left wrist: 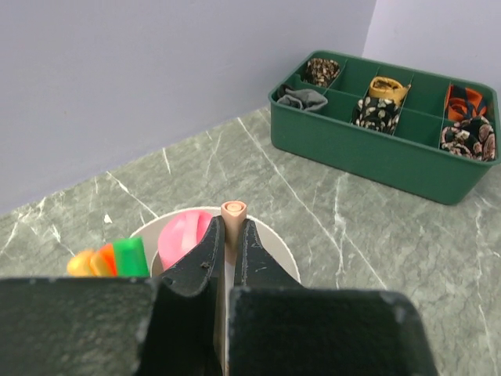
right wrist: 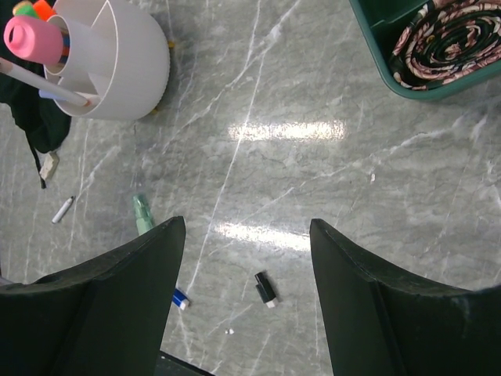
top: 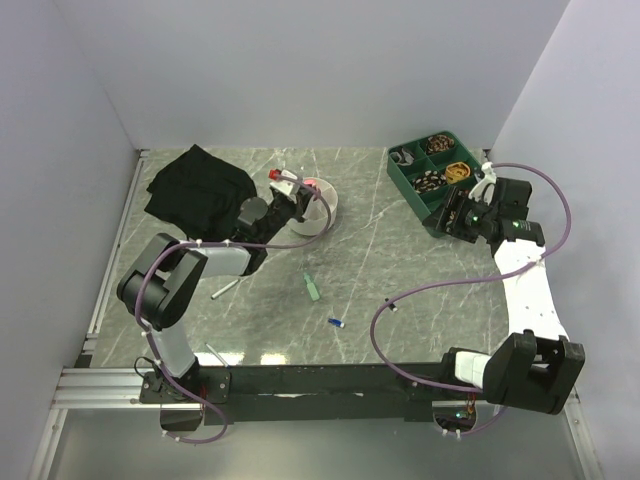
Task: Sort the stationery into containers
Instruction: Place the pen in the storage box.
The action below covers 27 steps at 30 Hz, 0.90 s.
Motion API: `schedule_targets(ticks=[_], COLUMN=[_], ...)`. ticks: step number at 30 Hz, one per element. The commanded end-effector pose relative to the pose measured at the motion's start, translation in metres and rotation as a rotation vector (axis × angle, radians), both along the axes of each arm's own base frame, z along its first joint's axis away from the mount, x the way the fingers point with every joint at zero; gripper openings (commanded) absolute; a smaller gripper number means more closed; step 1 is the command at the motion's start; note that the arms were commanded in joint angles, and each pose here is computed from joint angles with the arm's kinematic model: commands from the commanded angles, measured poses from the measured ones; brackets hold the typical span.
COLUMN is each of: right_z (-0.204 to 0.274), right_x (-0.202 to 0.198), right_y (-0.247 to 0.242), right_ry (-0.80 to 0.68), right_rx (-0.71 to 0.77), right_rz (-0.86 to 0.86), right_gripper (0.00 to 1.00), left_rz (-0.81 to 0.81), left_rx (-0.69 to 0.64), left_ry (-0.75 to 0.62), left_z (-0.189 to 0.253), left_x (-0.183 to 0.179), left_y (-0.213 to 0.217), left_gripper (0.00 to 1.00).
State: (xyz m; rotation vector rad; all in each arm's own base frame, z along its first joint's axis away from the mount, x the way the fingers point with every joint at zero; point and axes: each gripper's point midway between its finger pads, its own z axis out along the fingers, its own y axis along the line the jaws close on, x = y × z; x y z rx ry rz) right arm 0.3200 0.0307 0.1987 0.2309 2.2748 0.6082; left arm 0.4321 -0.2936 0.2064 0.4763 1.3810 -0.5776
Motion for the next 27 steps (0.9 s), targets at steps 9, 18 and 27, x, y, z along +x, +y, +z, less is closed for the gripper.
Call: schedule_targets(ticks=[9,18,27], right_z=[0.01,0.008,0.008], right_x=[0.006,0.003,0.002], right_y=[0.002,0.005,0.008], right_ry=[-0.036,-0.037,-0.038], right_rx=[-0.033,-0.038,-0.021], right_rz=[0.026,0.034,0.035], right_gripper=[0.73,0.73,0.73], left_rz=[0.038,0.278,0.457], left_rx=[-0.038,-0.041,-0.005], left_ry=[-0.115,-0.053,0.017], left_z=[0.028,0.021,0.023], left_x=[-0.012,0.006,0.007], left_y=[0.009,0.049,0.086], left_gripper=[0.01,0.35,0.52])
